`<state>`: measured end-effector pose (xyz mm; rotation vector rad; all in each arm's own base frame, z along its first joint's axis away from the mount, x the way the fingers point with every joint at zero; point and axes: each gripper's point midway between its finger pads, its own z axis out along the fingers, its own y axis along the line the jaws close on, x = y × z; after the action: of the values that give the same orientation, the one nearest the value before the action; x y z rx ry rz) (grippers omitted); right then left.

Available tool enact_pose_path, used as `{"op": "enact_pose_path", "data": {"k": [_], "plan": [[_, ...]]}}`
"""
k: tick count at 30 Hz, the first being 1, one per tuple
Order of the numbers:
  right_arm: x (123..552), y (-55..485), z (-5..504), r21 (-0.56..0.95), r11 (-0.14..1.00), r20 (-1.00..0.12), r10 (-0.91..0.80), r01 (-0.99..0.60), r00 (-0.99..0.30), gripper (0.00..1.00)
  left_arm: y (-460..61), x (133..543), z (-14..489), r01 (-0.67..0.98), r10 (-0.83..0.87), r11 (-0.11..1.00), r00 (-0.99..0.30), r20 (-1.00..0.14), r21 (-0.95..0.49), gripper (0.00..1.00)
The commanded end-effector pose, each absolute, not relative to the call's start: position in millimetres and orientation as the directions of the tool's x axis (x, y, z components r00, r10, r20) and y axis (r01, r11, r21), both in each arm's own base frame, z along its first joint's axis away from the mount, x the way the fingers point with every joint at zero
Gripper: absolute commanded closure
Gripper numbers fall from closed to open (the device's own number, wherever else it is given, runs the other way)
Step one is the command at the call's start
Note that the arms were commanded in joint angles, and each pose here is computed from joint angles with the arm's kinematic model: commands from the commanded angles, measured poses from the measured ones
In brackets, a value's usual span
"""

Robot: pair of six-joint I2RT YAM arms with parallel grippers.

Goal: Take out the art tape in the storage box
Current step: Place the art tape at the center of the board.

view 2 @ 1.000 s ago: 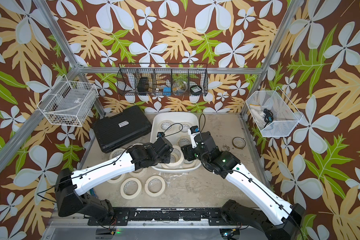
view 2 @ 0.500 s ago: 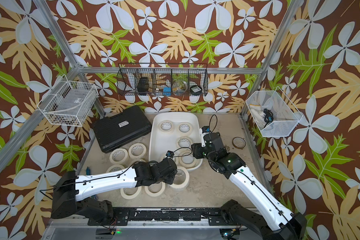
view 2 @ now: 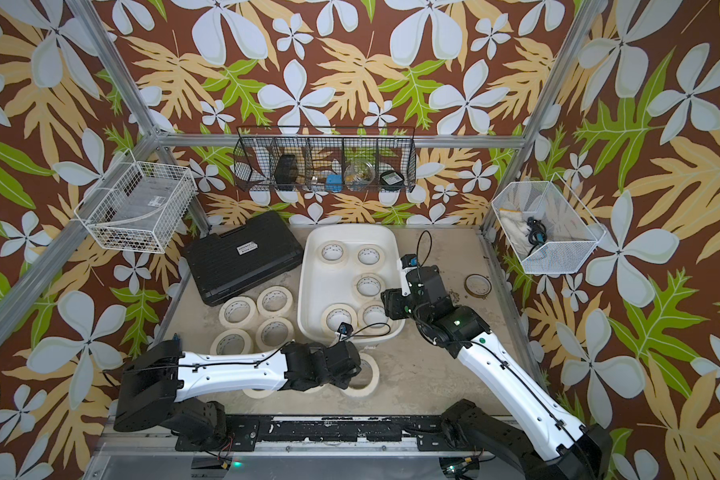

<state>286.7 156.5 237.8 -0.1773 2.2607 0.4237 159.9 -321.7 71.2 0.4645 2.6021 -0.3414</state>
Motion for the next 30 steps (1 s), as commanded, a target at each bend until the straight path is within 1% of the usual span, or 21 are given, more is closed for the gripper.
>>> {"op": "enact_pose_path", "data": {"k": [1,7,14,17,24,30], "plan": [[287.4,156.3,237.5,0.234,0.935,-0.756,0.002,-0.268,-0.655,0.39,-327.7,170.4,72.2,0.338,0.196,0.924,-0.822,-0.536,-0.18,1.0],[287.0,150.0,235.2,0.209,0.946,-0.756,-0.005,-0.249,-0.654,0.4,-323.0,174.3,55.6,0.294,0.169,0.943,-0.828,-0.535,-0.157,1.0],[286.0,152.4,226.9,0.216,0.942,-0.746,-0.01,-0.256,-0.666,0.4,-320.7,177.1,48.2,0.275,0.156,0.95,-0.825,-0.543,-0.146,1.0],[286.0,153.8,224.8,0.22,0.941,-0.741,-0.011,-0.258,-0.672,0.4,-316.8,178.2,41.8,0.269,0.164,0.956,-0.825,-0.541,-0.119,1.0],[284.0,153.7,223.8,0.213,0.94,-0.735,-0.026,-0.268,-0.677,0.4,-308.6,175.7,31.4,0.266,0.172,0.958,-0.828,-0.534,-0.103,0.84],[283.0,153.8,226.1,0.212,0.938,-0.737,-0.029,-0.272,-0.676,0.4,-310.3,174.2,38.0,0.274,0.171,0.955,-0.826,-0.538,-0.116,0.76]]}}
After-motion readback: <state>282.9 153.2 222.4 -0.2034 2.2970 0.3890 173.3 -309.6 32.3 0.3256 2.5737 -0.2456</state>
